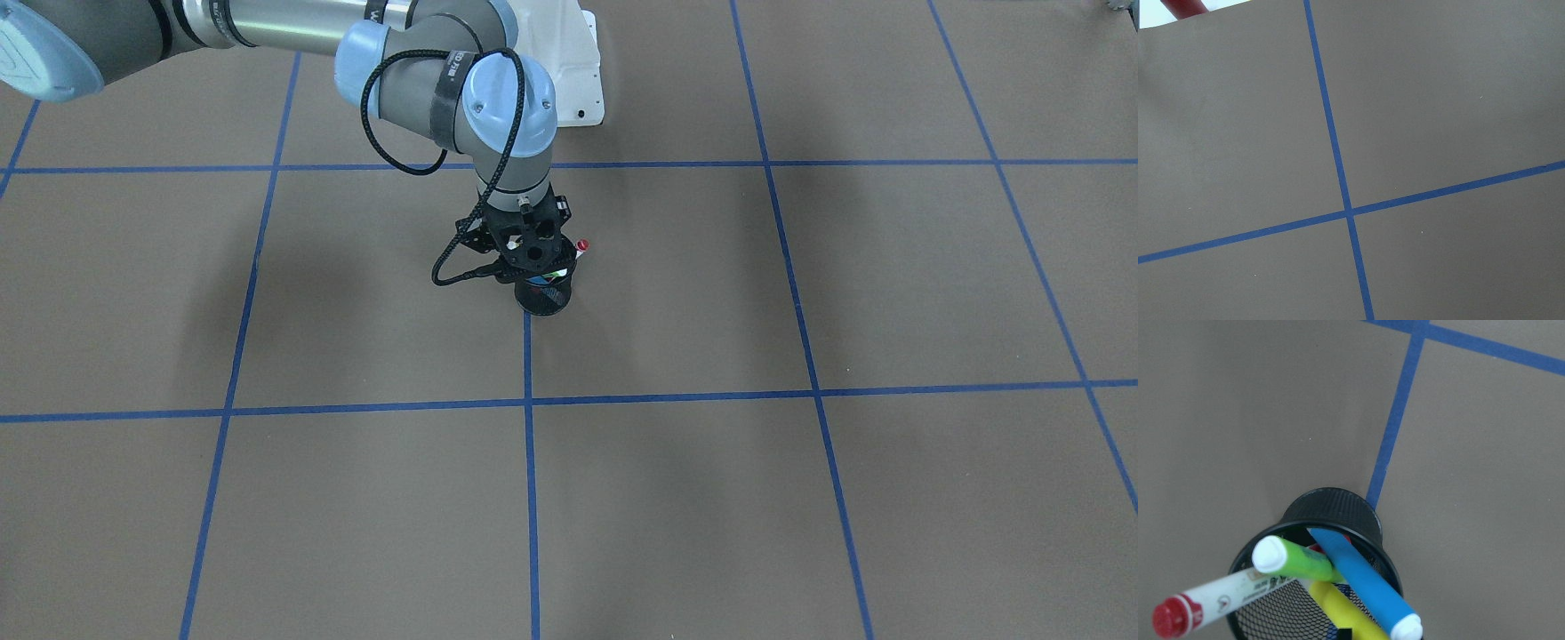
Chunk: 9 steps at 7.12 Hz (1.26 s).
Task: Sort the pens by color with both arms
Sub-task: 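Lower the right gripper into the cup and grasp the blue marker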
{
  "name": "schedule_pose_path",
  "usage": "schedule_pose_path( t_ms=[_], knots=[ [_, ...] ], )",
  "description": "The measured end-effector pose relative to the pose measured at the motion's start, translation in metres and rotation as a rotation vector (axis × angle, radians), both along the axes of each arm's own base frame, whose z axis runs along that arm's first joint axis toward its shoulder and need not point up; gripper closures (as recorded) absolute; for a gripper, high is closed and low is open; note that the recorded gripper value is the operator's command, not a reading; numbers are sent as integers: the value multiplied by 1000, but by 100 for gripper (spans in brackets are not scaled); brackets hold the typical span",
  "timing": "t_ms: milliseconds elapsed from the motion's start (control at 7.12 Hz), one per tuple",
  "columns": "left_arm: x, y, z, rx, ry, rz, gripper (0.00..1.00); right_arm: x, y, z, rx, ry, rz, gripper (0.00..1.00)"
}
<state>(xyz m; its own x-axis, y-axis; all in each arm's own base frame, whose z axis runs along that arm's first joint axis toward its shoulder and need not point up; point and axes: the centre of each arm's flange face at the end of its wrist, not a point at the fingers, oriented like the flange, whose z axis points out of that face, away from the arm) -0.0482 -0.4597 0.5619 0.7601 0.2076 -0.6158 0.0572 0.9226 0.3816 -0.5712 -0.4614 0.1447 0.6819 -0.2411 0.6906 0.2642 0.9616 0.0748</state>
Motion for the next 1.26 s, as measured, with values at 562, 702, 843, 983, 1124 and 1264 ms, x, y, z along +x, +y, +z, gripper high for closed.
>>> schedule_pose_path(
  t_ms=[562, 702, 843, 983, 1124, 1264],
  knots=[
    [0, -2, -4, 9, 0, 0, 0, 45, -6, 5, 3, -139, 132, 34],
    [0, -2, -6, 11, 1, 0, 0, 48, -5, 4, -17, -203, 182, 34],
    [0, -3, -7, 13, 1, 0, 0, 49, -4, 8, -42, -258, 218, 37],
    [0, -3, -7, 14, 1, -1, 0, 48, -3, 13, -55, -280, 234, 39],
    [0, -3, -7, 15, 1, -1, 0, 47, -4, 17, -60, -285, 240, 41],
    [-1, -3, -8, 16, 1, -1, 0, 46, -4, 22, -63, -283, 243, 43]
  ],
)
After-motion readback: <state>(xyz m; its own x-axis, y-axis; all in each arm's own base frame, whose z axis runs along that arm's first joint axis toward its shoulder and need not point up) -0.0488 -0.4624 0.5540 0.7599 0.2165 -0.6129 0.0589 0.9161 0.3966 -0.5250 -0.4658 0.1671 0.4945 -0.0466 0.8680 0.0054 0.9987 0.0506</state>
